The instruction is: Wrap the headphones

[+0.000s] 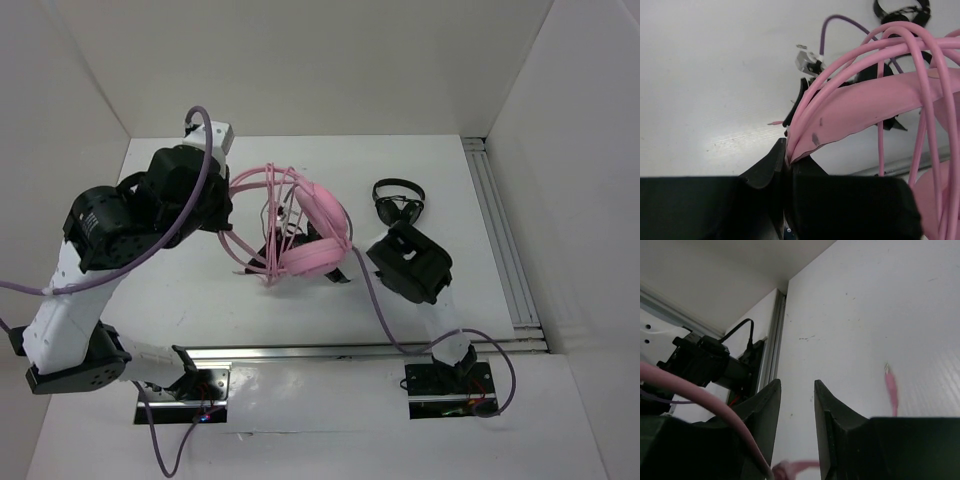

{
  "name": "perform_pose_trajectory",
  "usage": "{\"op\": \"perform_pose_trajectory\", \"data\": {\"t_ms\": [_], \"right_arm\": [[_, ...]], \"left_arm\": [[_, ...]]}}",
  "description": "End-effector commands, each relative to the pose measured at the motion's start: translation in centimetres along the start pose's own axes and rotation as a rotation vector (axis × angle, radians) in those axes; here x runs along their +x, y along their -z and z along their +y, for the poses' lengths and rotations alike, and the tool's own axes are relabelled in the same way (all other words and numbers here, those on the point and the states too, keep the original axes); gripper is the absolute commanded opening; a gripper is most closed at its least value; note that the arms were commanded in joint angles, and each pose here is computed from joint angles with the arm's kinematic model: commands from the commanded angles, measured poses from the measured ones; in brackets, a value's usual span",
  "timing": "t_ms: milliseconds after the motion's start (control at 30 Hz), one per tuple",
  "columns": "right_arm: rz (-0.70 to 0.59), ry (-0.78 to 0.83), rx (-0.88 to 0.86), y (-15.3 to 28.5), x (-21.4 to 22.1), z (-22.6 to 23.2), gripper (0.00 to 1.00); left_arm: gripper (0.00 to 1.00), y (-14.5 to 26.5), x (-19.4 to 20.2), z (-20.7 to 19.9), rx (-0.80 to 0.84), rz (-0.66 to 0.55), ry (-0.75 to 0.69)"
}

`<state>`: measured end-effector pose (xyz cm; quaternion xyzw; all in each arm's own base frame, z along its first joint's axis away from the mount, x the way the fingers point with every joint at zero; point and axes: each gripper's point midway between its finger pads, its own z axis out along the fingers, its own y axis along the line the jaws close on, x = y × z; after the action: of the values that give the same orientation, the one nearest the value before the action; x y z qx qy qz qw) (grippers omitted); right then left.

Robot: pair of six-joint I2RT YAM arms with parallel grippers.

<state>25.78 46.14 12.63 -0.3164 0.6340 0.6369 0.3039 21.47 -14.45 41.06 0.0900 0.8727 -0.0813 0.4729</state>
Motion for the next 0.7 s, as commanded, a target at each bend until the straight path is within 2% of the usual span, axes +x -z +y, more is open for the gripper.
{"op": "perform_pose_trajectory", "data": {"t_ms": [0,167,300,367,400,467,533,600,667], "right_arm": [[-0.115,0.051,-0.133,-1.1,-2.5,2.3,0.41],[-0.079,-0.021,-0.147,-2.0,1.7,0.8,0.42],[-0.084,-0.039,-0.153,-2.2,2.8,0.5,0.42],[-0.1,-0.033,-0.153,-2.5,2.6,0.8,0.35],[-0.113,-0.027,-0.15,-2.5,2.3,0.8,0.18],[-0.121,-0.017,-0.158,-2.4,1.7,1.5,0.06],[-0.131,-0.022,-0.133,-1.8,1.7,1.6,0.03],[-0.19,0.013,-0.141,-0.9,0.1,3.8,0.03],[-0.185,0.02,-0.114,0.5,1.6,5.1,0.02]], "left_arm": [[0.0,1.9,-3.9,2.4,-0.111,-0.166,0.193],[0.0,1.7,-4.9,3.1,-0.136,-0.206,0.242],[0.0,1.5,-5.2,3.5,-0.146,-0.216,0.262],[0.0,1.7,-5.0,3.5,-0.137,-0.215,0.263],[0.0,1.4,-5.0,3.7,-0.146,-0.216,0.268],[0.0,1.7,-5.3,4.0,-0.148,-0.233,0.292],[0.0,1.7,-5.6,5.3,-0.203,-0.252,0.33],[0.0,1.2,-5.5,6.6,-0.27,-0.259,0.338],[0.0,0.3,-6.3,7.7,-0.32,-0.289,0.373]]}}
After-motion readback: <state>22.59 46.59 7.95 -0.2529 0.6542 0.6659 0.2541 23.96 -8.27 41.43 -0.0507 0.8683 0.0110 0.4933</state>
